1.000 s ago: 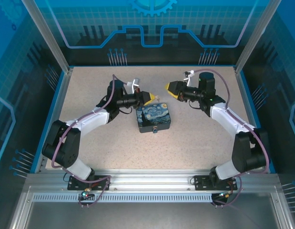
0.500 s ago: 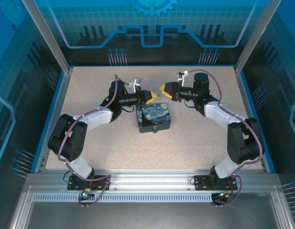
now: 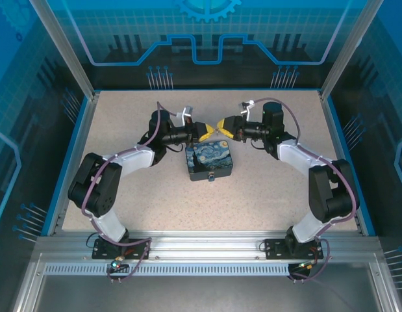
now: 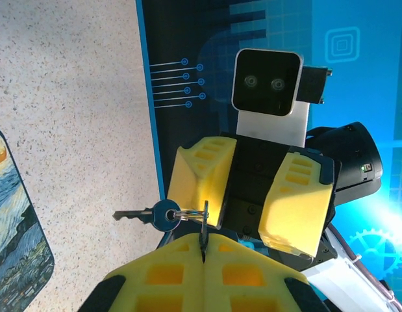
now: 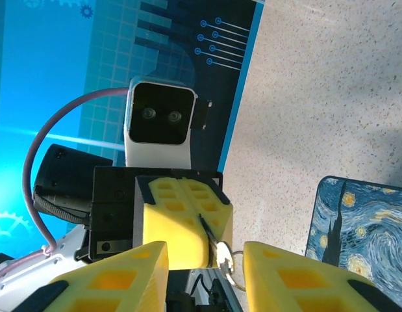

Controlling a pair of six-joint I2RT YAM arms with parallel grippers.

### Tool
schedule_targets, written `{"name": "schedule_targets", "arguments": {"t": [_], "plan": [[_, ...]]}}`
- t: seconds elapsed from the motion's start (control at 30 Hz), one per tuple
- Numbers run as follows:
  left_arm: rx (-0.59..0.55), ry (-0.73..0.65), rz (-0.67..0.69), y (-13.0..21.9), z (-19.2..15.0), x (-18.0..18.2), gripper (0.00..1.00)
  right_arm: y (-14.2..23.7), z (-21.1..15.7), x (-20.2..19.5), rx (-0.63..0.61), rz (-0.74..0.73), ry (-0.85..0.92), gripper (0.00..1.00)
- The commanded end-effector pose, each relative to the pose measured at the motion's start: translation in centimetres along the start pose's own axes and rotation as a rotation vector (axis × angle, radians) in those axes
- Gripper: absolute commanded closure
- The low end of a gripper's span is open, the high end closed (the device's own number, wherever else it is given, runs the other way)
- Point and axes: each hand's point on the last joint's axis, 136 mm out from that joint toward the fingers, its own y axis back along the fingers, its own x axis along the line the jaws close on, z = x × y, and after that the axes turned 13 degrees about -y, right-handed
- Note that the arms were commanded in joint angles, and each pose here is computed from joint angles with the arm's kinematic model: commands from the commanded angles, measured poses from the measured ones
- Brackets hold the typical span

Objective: Unlock the padlock with the key

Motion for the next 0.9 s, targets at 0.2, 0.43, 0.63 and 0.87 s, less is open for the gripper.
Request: {"name": "schedule_targets", "arguments": {"t": [0.2, 0.43, 0.63, 0.87], "plan": [[-0.007, -0.017, -0.045, -0.1, 0.9, -0.8, 1.00, -0.9, -1.3, -0.7, 0.065, 0.005, -0.003, 0.66], [-0.011, -0.014, -0.050, -0.1, 1.0, -0.8, 1.00, -1.3, -1.4, -1.5, 0.070, -0.008, -0.020, 0.72], [-0.013, -0.018, -0.053, -0.1, 1.0, -1.0, 1.00, -1.2, -1.2, -1.6, 0.062, -0.012, -0.022, 0.74], [-0.010, -0.011, -0.049, -0.1, 0.9, -0.7, 1.00, -0.8, -0.5, -1.7, 0.043, -0.015, -0.029, 0.73]]}}
